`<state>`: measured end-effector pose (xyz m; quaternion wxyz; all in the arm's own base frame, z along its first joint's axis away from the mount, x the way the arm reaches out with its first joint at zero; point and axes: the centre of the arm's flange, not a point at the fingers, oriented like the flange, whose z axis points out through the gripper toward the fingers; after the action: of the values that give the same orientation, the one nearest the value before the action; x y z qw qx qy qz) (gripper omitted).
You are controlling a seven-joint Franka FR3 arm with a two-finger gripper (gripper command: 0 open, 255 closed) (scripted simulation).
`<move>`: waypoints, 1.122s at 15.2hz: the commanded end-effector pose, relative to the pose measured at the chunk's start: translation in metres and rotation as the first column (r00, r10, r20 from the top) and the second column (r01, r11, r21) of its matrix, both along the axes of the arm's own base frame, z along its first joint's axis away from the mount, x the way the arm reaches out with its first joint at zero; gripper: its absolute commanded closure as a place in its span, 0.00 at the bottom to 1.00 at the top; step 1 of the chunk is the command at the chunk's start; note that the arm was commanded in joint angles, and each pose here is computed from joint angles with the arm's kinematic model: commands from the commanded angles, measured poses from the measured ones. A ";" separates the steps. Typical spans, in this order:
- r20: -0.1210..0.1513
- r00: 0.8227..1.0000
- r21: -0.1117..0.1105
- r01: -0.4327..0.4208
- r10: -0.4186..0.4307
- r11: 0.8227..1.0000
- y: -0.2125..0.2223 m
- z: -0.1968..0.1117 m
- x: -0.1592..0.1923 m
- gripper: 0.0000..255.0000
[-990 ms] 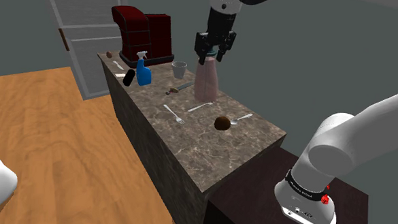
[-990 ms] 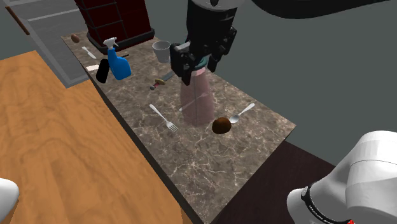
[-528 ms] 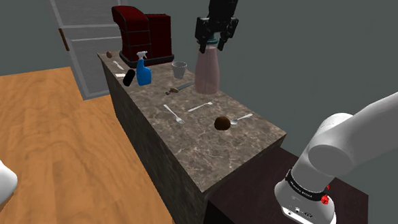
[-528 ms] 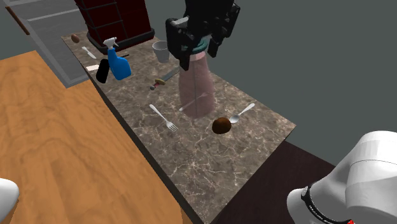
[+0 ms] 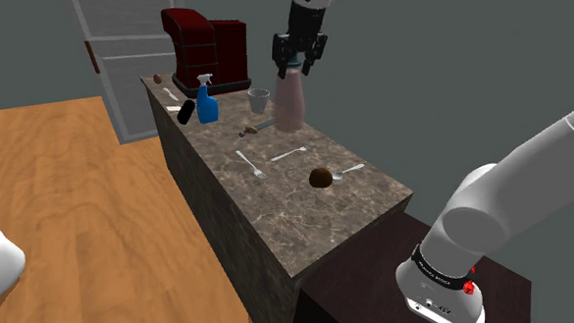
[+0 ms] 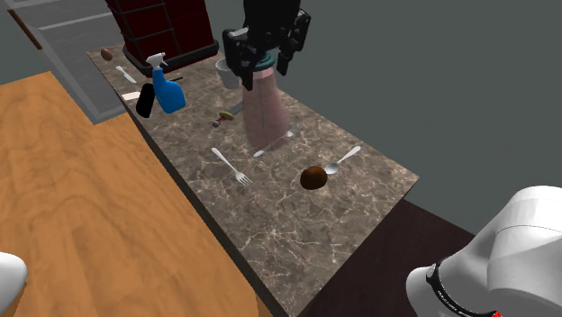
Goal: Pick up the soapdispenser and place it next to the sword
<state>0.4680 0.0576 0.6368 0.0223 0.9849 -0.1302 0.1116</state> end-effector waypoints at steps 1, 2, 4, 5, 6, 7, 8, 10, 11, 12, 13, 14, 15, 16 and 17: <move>0.002 1.000 0.000 0.000 0.000 1.000 -0.014 -0.013 0.017 1.00; 0.002 1.000 0.000 0.000 0.000 1.000 -0.020 -0.019 0.027 1.00; 0.002 1.000 0.000 0.000 0.000 1.000 -0.033 -0.031 0.047 1.00; 0.002 1.000 0.000 0.000 0.000 1.000 -0.039 -0.036 0.057 1.00; 0.002 1.000 0.000 0.000 0.000 1.000 -0.045 -0.042 0.067 1.00; 0.002 1.000 0.000 0.000 0.000 1.000 -0.052 -0.048 0.077 1.00; 0.002 1.000 0.000 0.000 0.000 1.000 -0.058 -0.054 0.087 1.00; 0.002 1.000 0.000 0.000 0.000 1.000 -0.071 -0.066 0.107 1.00; 0.002 1.000 0.000 0.000 0.000 1.000 -0.077 -0.072 0.117 1.00; 0.002 1.000 0.000 0.000 0.000 1.000 -0.083 -0.078 0.127 1.00; 0.002 1.000 0.000 0.000 0.000 1.000 -0.090 -0.084 0.137 1.00; 0.002 1.000 0.000 0.000 0.000 1.000 -0.096 -0.090 0.147 1.00; 0.002 1.000 0.000 0.000 0.000 1.000 -0.102 -0.095 0.157 1.00; 0.002 1.000 0.000 0.000 0.000 1.000 -0.109 -0.101 0.167 1.00; 0.002 1.000 0.000 0.000 0.000 1.000 -0.115 -0.107 0.177 1.00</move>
<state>0.6336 -0.0529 0.5339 0.0222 0.9849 -0.1304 0.1117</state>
